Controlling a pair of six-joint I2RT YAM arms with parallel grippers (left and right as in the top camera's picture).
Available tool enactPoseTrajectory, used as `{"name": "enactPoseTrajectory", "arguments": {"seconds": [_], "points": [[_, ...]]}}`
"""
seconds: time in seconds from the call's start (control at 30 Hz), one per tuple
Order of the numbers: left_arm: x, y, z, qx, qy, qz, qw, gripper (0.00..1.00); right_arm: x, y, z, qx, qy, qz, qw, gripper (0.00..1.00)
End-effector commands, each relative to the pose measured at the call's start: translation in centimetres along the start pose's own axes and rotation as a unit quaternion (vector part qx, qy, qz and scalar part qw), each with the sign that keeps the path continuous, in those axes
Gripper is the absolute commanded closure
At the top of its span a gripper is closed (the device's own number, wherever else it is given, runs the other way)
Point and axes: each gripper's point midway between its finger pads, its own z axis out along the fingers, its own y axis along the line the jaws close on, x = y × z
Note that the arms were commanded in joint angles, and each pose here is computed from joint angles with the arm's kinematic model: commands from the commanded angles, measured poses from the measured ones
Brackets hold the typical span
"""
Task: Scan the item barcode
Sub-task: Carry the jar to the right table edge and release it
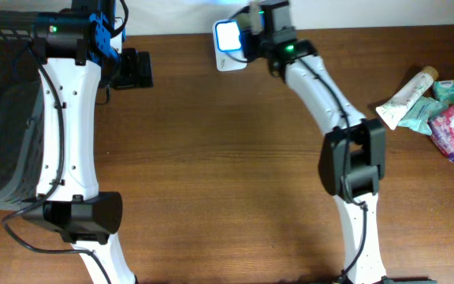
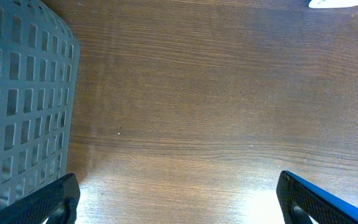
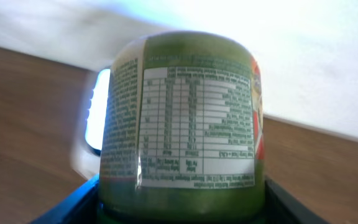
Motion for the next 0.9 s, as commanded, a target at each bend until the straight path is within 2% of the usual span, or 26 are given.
{"name": "enactPoseTrajectory", "arguments": {"seconds": [0.0,0.1,0.2,0.4,0.53,0.6,0.73,0.77,0.8,0.83,0.87], "points": [[0.0,0.0,0.1,-0.002,0.001,-0.003,1.0,0.01,-3.2,-8.4,-5.6,0.064,-0.019,0.052,0.996,0.39],[0.0,-0.1,0.1,-0.002,0.001,-0.003,1.0,0.01,0.5,-15.3,-7.5,0.111,0.043,0.097,0.988,0.39],[0.1,-0.1,0.1,-0.002,0.002,-0.003,1.0,0.01,6.6,-23.8,-11.2,0.187,0.13,0.156,0.961,0.39],[0.1,-0.1,0.1,-0.002,0.002,-0.003,1.0,0.01,14.1,-33.2,-16.7,0.261,0.199,0.238,0.914,0.39],[0.1,-0.1,0.1,-0.002,0.002,-0.003,1.0,0.01,16.6,-36.5,-19.0,0.291,0.208,0.265,0.896,0.33],[0.1,-0.1,0.1,-0.002,0.002,-0.003,1.0,0.01,17.0,-37.2,-19.5,0.295,0.207,0.272,0.892,0.24],[0.0,-0.1,0.1,-0.002,0.001,-0.003,1.0,0.01,17.6,-36.8,-19.7,0.294,0.218,0.287,0.885,0.19],[0.1,-0.1,0.1,-0.002,0.002,-0.003,1.0,0.01,17.8,-36.6,-19.9,0.295,0.221,0.299,0.88,0.16],[0.0,0.0,0.1,-0.002,0.001,-0.003,1.0,0.01,17.8,-36.3,-20.2,0.296,0.224,0.308,0.876,0.06],[0.0,0.0,0.1,-0.002,0.001,-0.003,1.0,0.01,17.7,-36.0,-20.5,0.292,0.225,0.31,0.876,0.01],[0.0,0.0,0.1,-0.002,0.002,-0.003,1.0,0.01,17.1,-35.6,-21.0,0.285,0.225,0.312,0.878,0.01]]}}
